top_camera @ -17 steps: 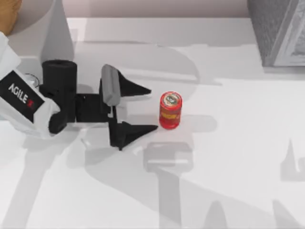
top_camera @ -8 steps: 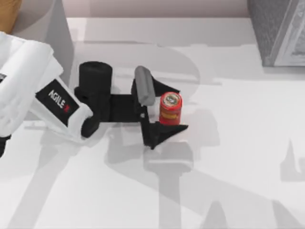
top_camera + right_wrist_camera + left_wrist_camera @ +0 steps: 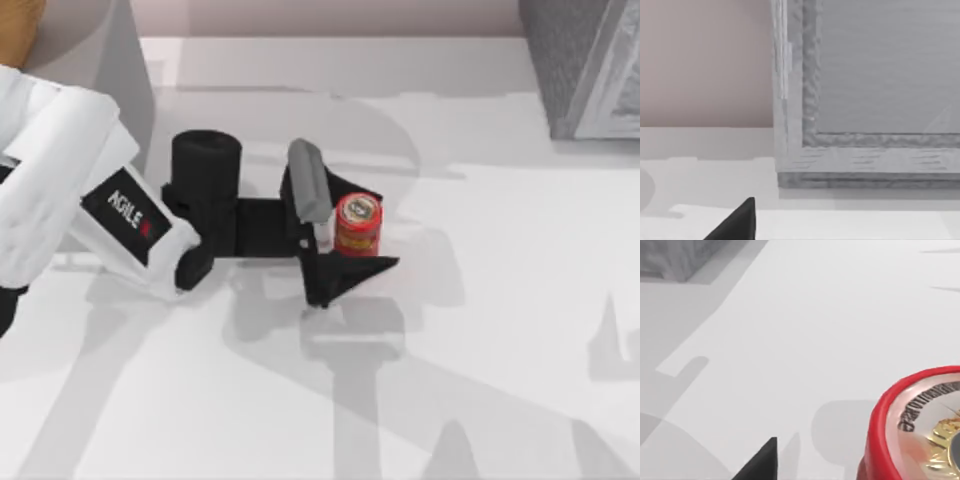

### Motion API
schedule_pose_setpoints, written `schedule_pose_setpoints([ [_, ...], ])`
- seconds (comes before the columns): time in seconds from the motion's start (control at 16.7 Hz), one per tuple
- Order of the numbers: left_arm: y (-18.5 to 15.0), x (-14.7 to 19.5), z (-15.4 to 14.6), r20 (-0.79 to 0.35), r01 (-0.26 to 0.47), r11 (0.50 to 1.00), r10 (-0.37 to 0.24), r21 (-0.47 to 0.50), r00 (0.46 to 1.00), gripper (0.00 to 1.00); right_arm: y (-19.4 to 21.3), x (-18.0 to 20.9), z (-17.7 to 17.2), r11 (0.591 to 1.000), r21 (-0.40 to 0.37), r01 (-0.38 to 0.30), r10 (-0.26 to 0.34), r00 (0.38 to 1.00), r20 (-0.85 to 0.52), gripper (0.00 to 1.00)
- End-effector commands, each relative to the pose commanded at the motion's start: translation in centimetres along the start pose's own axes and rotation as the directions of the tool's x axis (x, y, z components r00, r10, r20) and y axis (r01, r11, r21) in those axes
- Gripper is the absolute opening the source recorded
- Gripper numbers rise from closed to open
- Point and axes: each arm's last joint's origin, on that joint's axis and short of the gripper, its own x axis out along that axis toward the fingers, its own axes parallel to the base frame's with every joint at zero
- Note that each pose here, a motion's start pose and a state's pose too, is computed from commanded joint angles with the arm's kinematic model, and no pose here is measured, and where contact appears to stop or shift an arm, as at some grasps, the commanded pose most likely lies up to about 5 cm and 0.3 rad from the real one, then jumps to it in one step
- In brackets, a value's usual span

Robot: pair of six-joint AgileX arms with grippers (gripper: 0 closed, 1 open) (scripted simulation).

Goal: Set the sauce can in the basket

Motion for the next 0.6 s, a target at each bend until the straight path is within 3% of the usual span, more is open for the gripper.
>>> schedule_pose_setpoints([
  [0.54, 0.0, 0.0, 0.0, 0.0, 0.0, 1.0, 0.0, 0.0, 1.0, 0.02, 0.0, 0.0, 0.0, 1.0, 0.0, 0.0, 0.0, 1.0, 0.0, 1.0],
  [0.6, 0.0, 0.0, 0.0, 0.0, 0.0, 1.0, 0.0, 0.0, 1.0, 0.0, 0.0, 0.0, 0.0, 1.0, 0.0, 0.0, 0.0, 1.0, 0.0, 1.0],
])
